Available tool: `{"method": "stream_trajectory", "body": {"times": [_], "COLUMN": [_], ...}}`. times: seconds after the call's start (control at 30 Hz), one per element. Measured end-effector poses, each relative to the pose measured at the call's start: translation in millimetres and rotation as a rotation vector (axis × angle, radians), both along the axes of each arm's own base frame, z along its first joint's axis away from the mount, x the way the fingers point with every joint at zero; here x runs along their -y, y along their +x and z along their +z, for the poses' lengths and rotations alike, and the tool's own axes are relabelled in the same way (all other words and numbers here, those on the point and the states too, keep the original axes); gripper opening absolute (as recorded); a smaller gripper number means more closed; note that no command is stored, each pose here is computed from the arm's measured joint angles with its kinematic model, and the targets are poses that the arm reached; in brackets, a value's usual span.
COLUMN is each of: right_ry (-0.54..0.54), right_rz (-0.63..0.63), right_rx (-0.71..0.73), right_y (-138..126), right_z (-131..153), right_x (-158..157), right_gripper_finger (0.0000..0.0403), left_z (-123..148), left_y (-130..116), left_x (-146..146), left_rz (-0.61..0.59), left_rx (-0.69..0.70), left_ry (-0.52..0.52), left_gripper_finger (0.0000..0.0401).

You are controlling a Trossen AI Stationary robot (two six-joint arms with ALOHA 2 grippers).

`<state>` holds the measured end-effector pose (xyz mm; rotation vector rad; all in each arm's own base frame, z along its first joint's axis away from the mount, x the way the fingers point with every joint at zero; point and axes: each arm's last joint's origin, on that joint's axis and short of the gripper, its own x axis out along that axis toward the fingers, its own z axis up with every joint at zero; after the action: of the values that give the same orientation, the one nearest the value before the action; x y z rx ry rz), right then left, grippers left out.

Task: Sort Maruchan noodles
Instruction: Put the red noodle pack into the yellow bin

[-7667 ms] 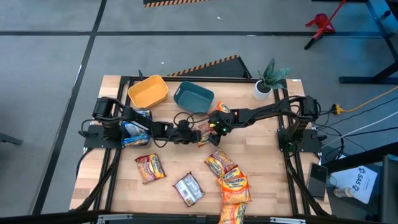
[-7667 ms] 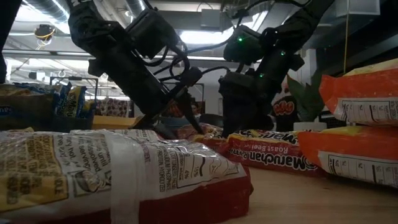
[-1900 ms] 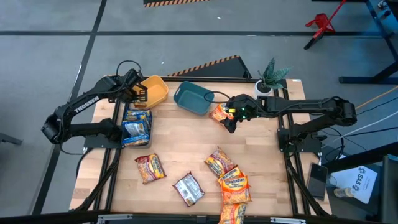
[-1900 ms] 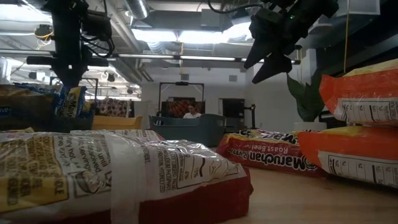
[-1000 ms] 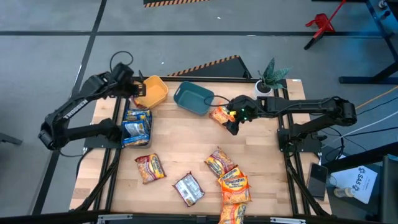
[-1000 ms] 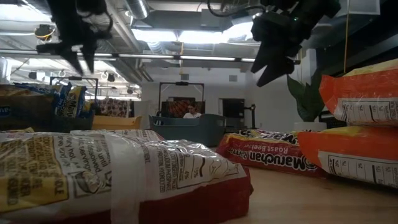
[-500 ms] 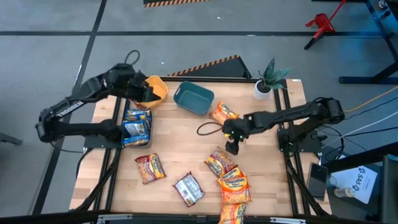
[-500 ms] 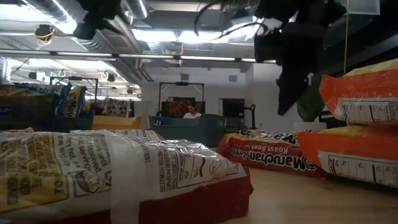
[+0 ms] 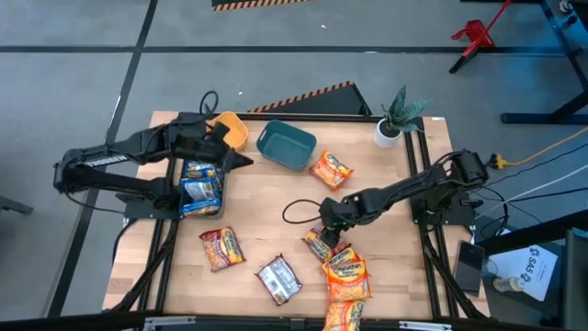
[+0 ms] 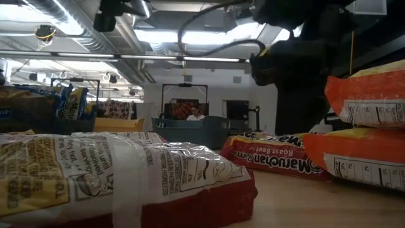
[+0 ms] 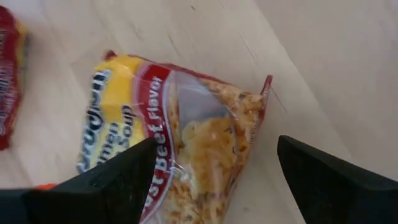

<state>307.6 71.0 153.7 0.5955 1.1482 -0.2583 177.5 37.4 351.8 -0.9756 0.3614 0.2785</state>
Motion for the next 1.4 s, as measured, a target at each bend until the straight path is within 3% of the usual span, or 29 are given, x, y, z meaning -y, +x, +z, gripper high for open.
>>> {"method": "stream_trajectory", "body": {"times": [0.13,0.3,0.47,0.67,0.83,0.97,1.2,1.4], "right_ry": [0.02,0.031,0.039,0.023,0.19,0.24,0.141,0.053], "right_rz": [-0.033,-0.051,-0.099,-0.131,-0.051,0.006,0.083,0.073], "right_rx": [-0.011,0.037,0.136,0.376,0.457,0.3,-0.038,-0.058], "right_y": [1.0,6.0,19.5,40.2,48.4,33.3,-8.6,-22.1], "right_z": [-2.4,-1.2,0.2,14.9,33.1,37.8,32.2,26.9], "right_x": [0.7,2.1,23.2,62.5,82.9,65.6,0.0,-43.4], "right_gripper_finger": [0.0313,0.0262,0.0208,0.0161,0.0149,0.014,0.011,0.0063], "left_z": [-2.7,-1.3,-0.5,-0.2,0.5,-9.9,-35.2,-51.7], "left_y": [1.9,3.5,3.9,4.0,8.7,25.9,66.6,90.1], "left_x": [8.1,13.3,13.2,13.0,12.3,20.4,37.5,43.0], "left_rz": [-0.044,-0.055,-0.053,-0.047,-0.01,-0.073,-0.168,-0.197], "left_rx": [-0.008,0.008,0.017,0.019,0.036,-0.013,-0.086,-0.106], "left_ry": [-0.001,0.013,0.015,0.022,0.022,-0.003,-0.011,-0.015], "left_gripper_finger": [0.0123,0.0123,0.0123,0.0123,0.0123,0.0123,0.0123,0.0123]}}
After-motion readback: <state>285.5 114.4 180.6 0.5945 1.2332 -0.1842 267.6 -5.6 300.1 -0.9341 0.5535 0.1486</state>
